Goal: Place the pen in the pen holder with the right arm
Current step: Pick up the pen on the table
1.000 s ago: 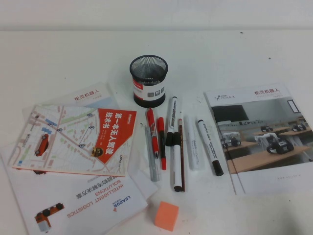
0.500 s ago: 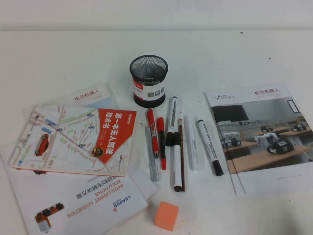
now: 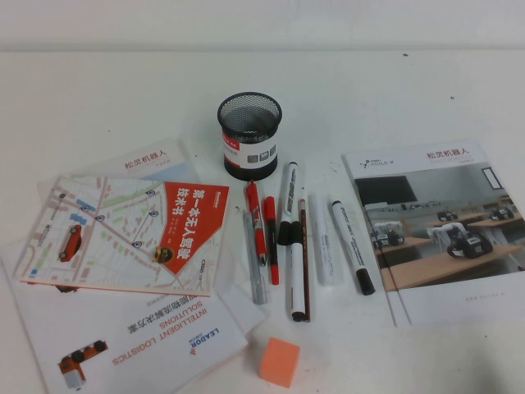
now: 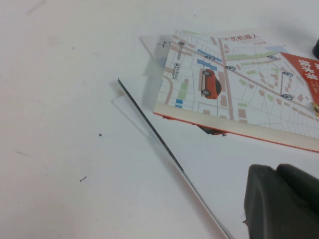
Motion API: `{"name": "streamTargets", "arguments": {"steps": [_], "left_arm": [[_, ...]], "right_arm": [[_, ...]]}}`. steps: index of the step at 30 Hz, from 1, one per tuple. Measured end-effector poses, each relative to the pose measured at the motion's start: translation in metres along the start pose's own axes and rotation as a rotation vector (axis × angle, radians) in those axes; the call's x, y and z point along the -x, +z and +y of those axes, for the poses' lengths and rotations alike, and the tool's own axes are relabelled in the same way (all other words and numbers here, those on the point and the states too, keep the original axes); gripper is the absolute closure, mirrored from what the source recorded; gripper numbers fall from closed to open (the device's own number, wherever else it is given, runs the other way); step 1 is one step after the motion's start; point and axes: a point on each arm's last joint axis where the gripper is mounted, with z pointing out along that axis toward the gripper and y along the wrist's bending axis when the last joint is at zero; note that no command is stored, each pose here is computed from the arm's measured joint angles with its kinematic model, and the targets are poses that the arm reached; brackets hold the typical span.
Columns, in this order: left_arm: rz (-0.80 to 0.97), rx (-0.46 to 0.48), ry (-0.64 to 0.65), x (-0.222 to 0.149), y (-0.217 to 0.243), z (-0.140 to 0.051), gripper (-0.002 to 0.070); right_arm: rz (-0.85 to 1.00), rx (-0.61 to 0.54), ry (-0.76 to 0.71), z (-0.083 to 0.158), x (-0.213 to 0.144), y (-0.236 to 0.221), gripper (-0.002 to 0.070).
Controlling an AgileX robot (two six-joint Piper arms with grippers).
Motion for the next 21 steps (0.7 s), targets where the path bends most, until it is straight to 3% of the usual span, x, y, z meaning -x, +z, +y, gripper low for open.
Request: {"name": "streamTargets", "arguments": {"steps": [14, 19, 21], "left_arm": [[0.0, 0.0, 0.0, 0.0, 0.0, 0.0, 0.0678], [0.0, 0.0, 0.0, 0.0, 0.0, 0.0, 0.0678], [0.0, 0.0, 0.0, 0.0, 0.0, 0.0, 0.0678]], "right_arm": [[0.0, 0.03, 0.082, 0.003, 0.0, 0.0, 0.0696], [-0.002, 0.084, 0.232, 0.008, 0.001, 0.0, 0.0696], [-0.014, 0.127, 0.357, 0.011, 0.003, -0.001, 0.0696]]}}
